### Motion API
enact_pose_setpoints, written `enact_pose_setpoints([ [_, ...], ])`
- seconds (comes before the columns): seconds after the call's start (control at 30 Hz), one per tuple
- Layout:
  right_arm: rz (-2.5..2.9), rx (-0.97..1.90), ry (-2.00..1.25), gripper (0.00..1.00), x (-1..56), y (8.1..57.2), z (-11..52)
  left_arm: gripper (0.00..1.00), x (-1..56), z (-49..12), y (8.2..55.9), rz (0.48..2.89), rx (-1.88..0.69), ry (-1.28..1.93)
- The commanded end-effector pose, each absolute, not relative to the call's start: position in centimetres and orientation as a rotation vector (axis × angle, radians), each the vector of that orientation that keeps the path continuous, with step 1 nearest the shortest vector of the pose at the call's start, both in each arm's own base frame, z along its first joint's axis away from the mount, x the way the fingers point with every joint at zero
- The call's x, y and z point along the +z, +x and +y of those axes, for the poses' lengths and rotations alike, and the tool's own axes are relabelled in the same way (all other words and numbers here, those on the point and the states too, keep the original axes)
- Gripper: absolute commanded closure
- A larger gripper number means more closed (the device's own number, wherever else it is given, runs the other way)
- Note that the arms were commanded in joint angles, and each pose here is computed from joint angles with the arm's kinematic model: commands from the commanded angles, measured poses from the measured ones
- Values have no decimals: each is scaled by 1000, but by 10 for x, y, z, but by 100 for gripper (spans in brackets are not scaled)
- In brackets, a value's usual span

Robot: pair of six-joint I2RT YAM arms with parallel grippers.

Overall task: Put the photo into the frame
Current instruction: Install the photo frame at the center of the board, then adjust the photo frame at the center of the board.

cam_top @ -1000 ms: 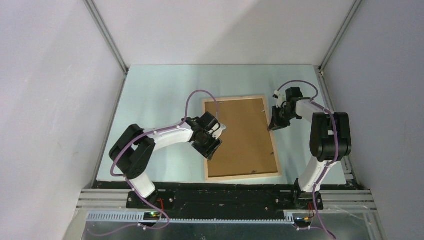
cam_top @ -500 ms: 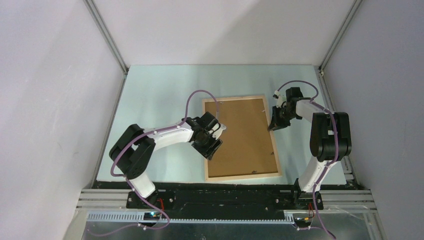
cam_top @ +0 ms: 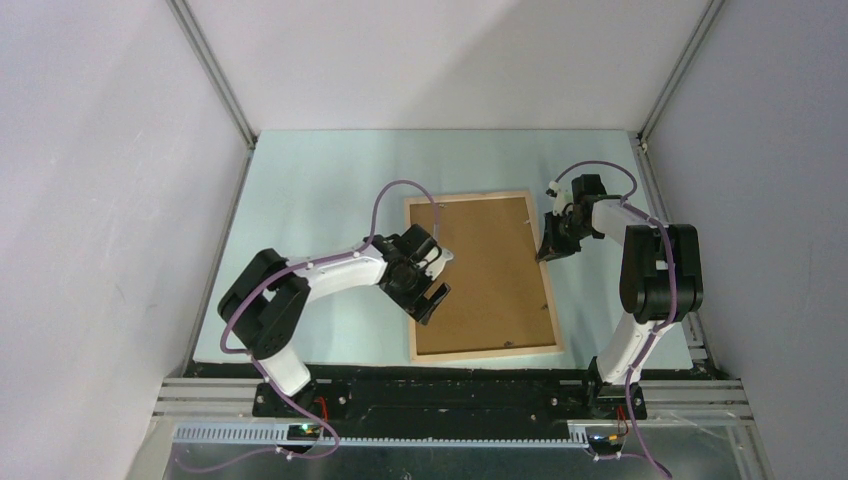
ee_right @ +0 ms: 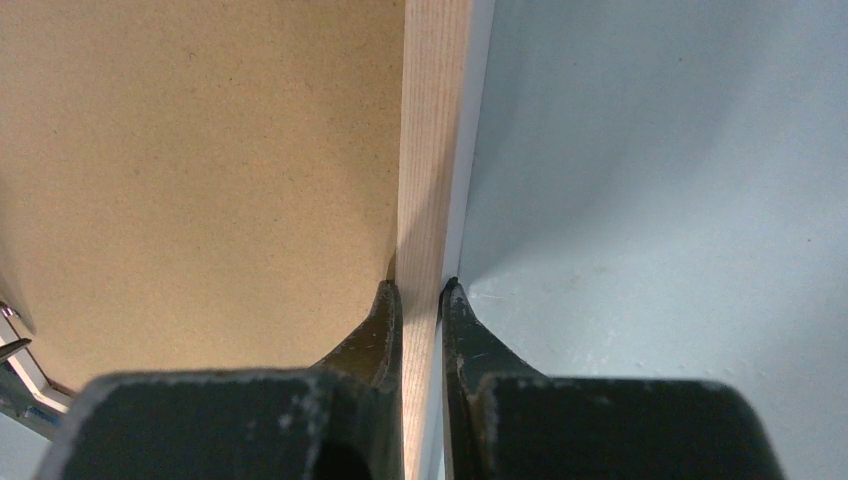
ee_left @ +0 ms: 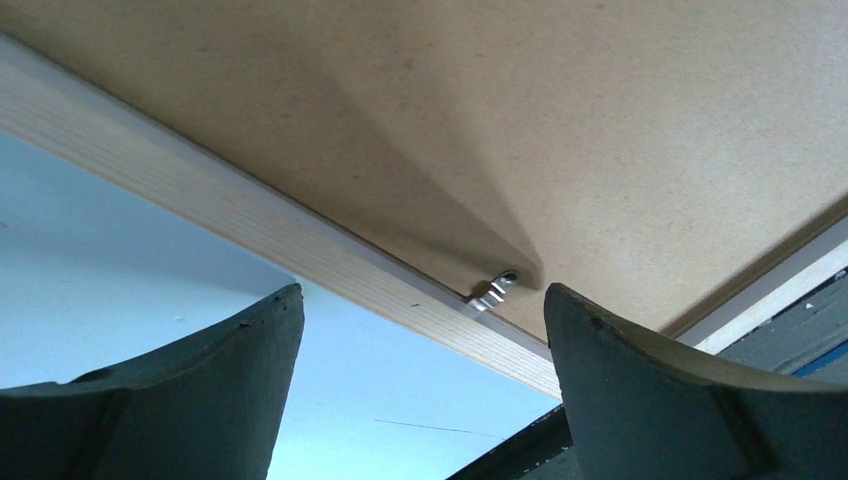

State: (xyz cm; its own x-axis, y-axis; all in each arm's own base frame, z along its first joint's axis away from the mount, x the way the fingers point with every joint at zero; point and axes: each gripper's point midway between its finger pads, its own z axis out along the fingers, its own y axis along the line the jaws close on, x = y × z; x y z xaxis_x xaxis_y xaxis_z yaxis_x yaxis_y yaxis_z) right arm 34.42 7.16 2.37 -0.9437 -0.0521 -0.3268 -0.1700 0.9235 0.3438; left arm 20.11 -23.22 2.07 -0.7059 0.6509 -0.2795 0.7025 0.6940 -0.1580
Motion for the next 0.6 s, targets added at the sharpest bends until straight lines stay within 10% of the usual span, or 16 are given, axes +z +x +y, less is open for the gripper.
enact_pose_setpoints([
  [0.0, 2758, 532, -169, 100, 25, 351, 67, 6, 41, -229, 221, 2634, -391, 1030],
  [0.57, 2777, 463, -264, 100, 28, 392, 58, 0, 108, -168, 294, 2490, -354, 686],
])
